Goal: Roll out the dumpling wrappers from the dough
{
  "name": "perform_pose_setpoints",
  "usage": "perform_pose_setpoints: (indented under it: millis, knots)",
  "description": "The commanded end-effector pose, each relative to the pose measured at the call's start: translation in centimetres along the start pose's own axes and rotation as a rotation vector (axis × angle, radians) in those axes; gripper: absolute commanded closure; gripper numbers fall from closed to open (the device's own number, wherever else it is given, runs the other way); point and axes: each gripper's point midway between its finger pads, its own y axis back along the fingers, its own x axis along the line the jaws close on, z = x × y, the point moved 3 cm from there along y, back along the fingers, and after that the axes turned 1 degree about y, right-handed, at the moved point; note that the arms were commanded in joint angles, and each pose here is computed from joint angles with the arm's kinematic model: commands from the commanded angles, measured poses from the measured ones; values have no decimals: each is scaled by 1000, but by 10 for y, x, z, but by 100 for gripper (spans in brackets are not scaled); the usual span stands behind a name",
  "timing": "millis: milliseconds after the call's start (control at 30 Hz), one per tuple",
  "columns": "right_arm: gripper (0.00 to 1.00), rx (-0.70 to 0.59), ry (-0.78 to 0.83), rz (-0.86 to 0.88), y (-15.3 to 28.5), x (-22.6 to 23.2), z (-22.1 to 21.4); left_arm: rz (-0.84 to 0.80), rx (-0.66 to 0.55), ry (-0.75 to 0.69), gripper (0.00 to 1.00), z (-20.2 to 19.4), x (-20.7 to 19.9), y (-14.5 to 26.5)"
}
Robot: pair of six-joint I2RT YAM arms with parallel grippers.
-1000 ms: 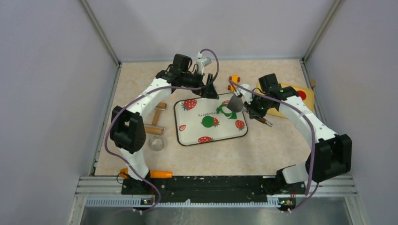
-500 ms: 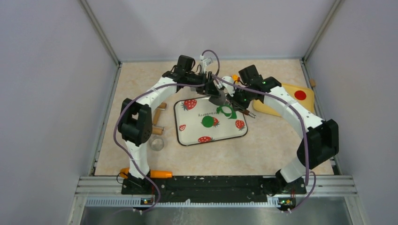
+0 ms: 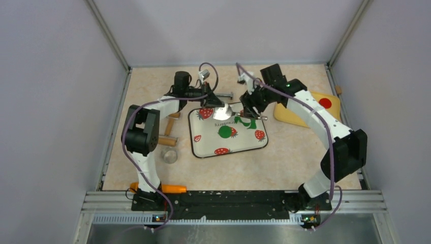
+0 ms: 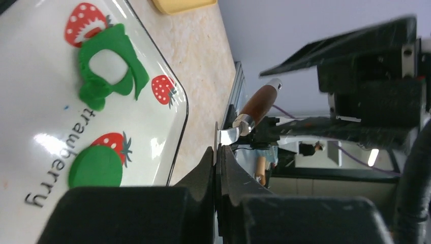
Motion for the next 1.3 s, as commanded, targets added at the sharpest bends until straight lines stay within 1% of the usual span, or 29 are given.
perform_pose_setpoints:
  millis: [0, 33, 133, 167, 200, 333, 467, 633, 800, 967, 1167, 1267]
  knots:
    - [32, -230, -401, 81, 35, -24, 40, -117, -106, -103, 100, 23, -38, 39]
    - [28, -253, -512, 130, 37, -28, 39, -119, -110, -98, 100, 23, -37, 42]
    - [23, -278, -809, 319, 31, -32, 29, -106, -126, -83, 100, 23, -31, 48]
    - [19, -278, -859, 362, 28, -31, 25, -101, -133, -85, 100, 23, -31, 48]
    - [16, -273, -874, 381, 25, -29, 21, -96, -135, -80, 100, 22, -30, 48]
    - [15, -277, -923, 478, 17, -19, 16, -89, -138, -55, 100, 22, -26, 48]
    - [16, -300, -928, 509, 12, -20, 17, -85, -142, -37, 100, 24, -24, 47]
    - [25, -327, -903, 607, 8, -19, 25, -82, -144, -29, 100, 28, -21, 45]
    - [33, -320, -895, 637, 0, -13, 27, -80, -148, -30, 100, 31, -18, 44]
    - [40, -313, -896, 633, -2, -13, 27, -75, -148, -25, 100, 31, -17, 43]
    - [51, -302, -896, 614, -3, -13, 25, -68, -148, -22, 100, 30, -16, 43]
    - [52, -288, -886, 602, -4, -11, 23, -67, -148, -24, 100, 30, -16, 43]
